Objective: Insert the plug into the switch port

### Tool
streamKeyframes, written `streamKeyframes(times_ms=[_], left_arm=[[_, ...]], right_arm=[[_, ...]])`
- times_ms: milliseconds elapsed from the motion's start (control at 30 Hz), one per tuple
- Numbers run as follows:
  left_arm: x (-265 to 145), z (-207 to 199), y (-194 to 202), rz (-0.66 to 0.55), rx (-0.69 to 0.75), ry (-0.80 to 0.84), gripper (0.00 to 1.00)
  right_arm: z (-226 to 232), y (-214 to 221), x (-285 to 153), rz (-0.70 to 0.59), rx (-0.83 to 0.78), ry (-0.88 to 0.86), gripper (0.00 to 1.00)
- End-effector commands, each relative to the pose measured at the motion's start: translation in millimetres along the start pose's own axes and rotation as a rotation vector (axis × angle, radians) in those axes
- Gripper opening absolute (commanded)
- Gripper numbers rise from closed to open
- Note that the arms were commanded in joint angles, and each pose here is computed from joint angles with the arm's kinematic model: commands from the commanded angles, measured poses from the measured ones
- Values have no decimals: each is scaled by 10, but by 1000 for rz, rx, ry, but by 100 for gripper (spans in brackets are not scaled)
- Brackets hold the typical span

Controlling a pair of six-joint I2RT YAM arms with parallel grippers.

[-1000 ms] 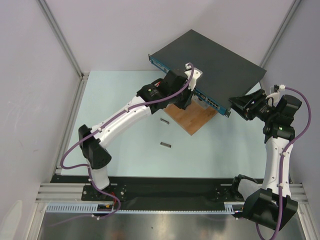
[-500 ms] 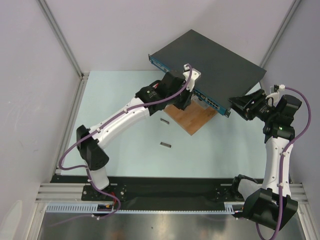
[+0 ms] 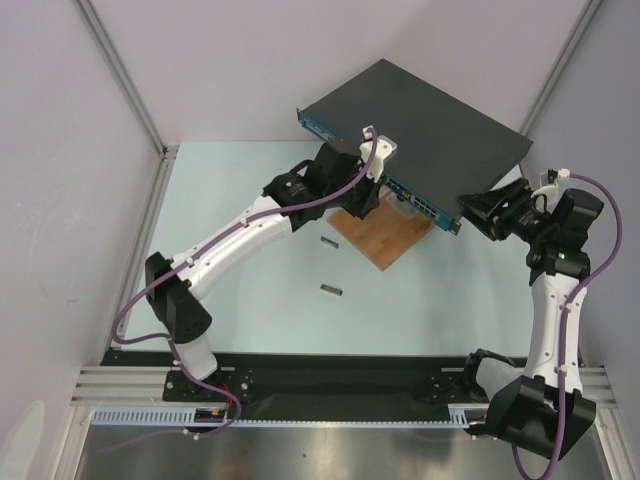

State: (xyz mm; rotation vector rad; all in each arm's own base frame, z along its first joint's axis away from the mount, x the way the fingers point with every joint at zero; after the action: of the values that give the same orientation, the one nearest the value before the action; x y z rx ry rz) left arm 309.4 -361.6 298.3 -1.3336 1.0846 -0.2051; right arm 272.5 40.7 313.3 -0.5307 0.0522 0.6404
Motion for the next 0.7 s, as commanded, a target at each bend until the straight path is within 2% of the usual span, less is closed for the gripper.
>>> streamKeyframes(times_ms=[0,667], left_arm=[[-182,-57,-249,-89,17,34,1],[36,-13,-177,-45,-28,15,1]], right_arm=[[100,1,39,23,-108,-46,28],[95,-6,47,26,-107,-46,28]])
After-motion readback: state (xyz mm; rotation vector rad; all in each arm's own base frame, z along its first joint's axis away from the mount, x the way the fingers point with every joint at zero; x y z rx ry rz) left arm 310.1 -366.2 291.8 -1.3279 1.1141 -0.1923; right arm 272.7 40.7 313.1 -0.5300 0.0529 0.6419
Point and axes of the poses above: each gripper's point midway between its finger pads, its own x axis out along the fingers, its own z axis along the line the jaws close on, y = z × x, the point moved 3 cm from there along -x, back along the fingers, and after that the axes turned 5 degrees about -x, right-handed, at the moved point
